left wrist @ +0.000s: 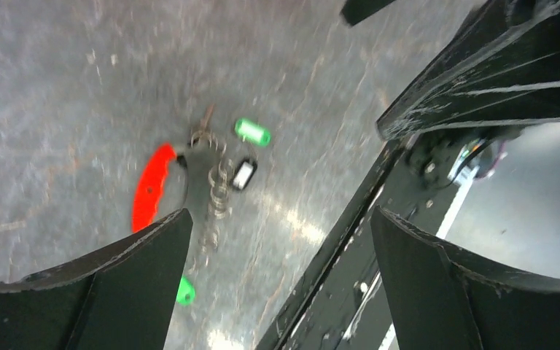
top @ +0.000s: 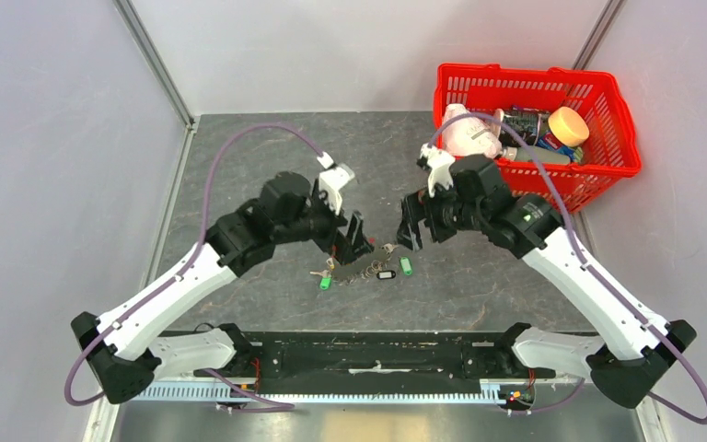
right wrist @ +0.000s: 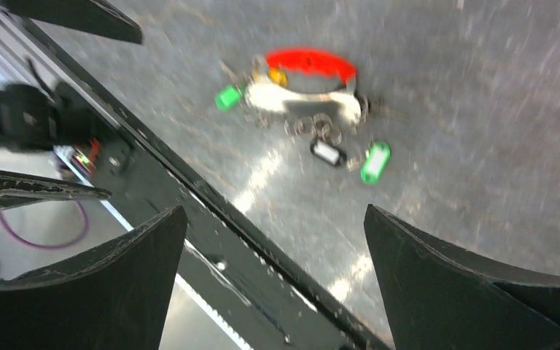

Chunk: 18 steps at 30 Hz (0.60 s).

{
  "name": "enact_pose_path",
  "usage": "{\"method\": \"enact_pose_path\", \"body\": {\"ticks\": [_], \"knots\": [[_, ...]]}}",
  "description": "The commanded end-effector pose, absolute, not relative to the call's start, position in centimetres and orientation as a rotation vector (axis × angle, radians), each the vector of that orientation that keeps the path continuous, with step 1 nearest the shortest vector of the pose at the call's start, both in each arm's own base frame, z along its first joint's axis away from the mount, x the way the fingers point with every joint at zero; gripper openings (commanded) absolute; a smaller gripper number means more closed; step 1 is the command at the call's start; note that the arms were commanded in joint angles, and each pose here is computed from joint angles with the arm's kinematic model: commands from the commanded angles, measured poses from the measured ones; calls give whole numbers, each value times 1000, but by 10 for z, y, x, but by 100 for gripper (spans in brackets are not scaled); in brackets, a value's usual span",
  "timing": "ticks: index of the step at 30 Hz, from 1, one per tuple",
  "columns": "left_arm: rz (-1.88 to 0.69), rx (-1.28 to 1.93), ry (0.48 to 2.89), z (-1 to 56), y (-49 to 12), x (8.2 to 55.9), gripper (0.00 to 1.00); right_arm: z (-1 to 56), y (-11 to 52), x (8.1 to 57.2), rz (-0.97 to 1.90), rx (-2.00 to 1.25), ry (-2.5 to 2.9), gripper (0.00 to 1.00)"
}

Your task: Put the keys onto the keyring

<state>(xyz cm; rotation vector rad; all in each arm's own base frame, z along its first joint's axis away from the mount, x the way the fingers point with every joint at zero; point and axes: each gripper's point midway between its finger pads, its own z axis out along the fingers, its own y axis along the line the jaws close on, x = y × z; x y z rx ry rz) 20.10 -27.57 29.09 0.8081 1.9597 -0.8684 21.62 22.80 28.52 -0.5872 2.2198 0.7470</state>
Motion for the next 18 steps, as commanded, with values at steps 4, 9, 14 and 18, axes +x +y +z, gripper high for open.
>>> {"method": "enact_pose_path", "body": {"ticks": [4,9,14,18], "knots": [[-640,689,2089,235,-252,202,99,241,193,196,570,-546,2326,99],[-598,630,2107,226,-240,203,98,214,172,210,409,-383,2367,99],[-636,603,2082,228,-240,199,97,217,147,234,215,-79,2360,99],[-690,579,2074,227,-243,195,94,222,148,236,223,-105,2335,99]]}}
